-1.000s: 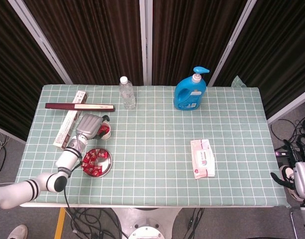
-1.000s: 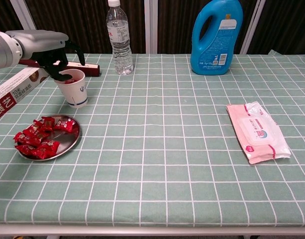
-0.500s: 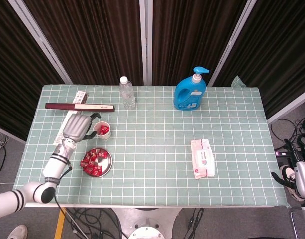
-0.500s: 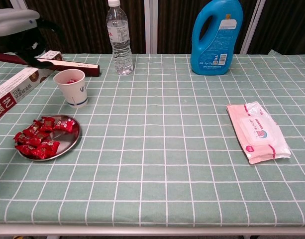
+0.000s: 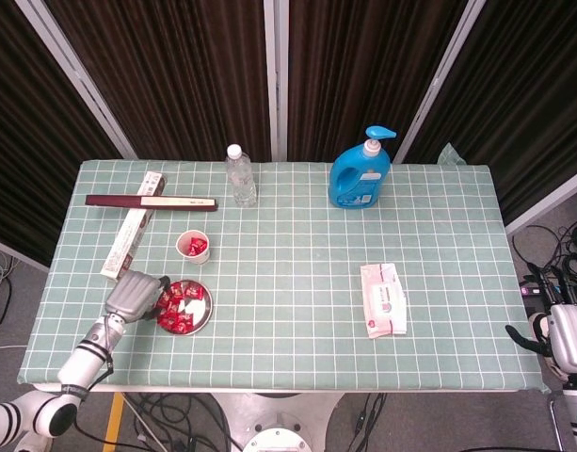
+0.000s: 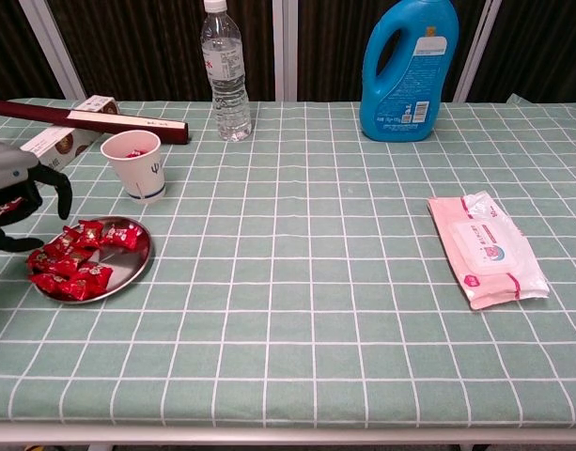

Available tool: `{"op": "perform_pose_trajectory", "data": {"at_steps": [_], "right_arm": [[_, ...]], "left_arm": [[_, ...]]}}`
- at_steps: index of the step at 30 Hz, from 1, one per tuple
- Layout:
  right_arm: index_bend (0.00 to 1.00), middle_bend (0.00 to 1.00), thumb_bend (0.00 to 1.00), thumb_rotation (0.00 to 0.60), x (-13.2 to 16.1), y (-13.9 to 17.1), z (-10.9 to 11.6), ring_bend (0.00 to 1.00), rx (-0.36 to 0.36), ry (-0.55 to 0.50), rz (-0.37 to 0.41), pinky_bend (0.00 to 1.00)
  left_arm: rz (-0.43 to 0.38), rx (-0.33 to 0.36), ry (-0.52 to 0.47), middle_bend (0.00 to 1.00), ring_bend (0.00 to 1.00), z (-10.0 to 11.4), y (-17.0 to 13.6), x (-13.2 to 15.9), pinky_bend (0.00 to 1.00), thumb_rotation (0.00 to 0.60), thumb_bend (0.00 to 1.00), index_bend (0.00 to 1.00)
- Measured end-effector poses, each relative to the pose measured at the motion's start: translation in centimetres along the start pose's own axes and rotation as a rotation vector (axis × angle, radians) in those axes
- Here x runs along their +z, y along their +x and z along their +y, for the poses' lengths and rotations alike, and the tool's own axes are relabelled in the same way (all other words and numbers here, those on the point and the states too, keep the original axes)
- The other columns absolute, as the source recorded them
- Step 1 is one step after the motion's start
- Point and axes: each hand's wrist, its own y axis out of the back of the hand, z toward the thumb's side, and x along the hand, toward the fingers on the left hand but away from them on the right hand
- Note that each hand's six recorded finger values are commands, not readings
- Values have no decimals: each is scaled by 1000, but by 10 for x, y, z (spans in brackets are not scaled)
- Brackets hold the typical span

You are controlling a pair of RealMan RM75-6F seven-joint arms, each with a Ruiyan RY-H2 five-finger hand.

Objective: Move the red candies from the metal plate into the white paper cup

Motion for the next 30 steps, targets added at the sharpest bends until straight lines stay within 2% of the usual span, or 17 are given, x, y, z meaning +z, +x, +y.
{"op": "perform_pose_trajectory", "data": {"at_steps": [6, 13, 25, 30], "right_arm": [[15, 228, 83, 600, 0, 0, 0, 37, 0, 2, -2, 424], [15, 228, 83, 600, 1, 0, 0, 37, 0, 4, -4, 425], [15, 228, 82, 600, -2, 2, 2, 37, -5, 5, -16, 425], [15, 228, 82, 600, -2, 2, 3, 37, -5, 6, -19, 425]], "left_arm": [[-25, -24, 43, 888, 932, -14, 2, 5, 1000, 600, 278, 488], [-25, -12, 77, 889, 932, -19, 10, 5, 1000, 600, 278, 487], [-97, -12, 59, 890, 932, -22, 20, 30, 1000, 600, 271, 488], [-104, -16, 61, 889, 932, -23, 23, 32, 1000, 600, 271, 489]]}}
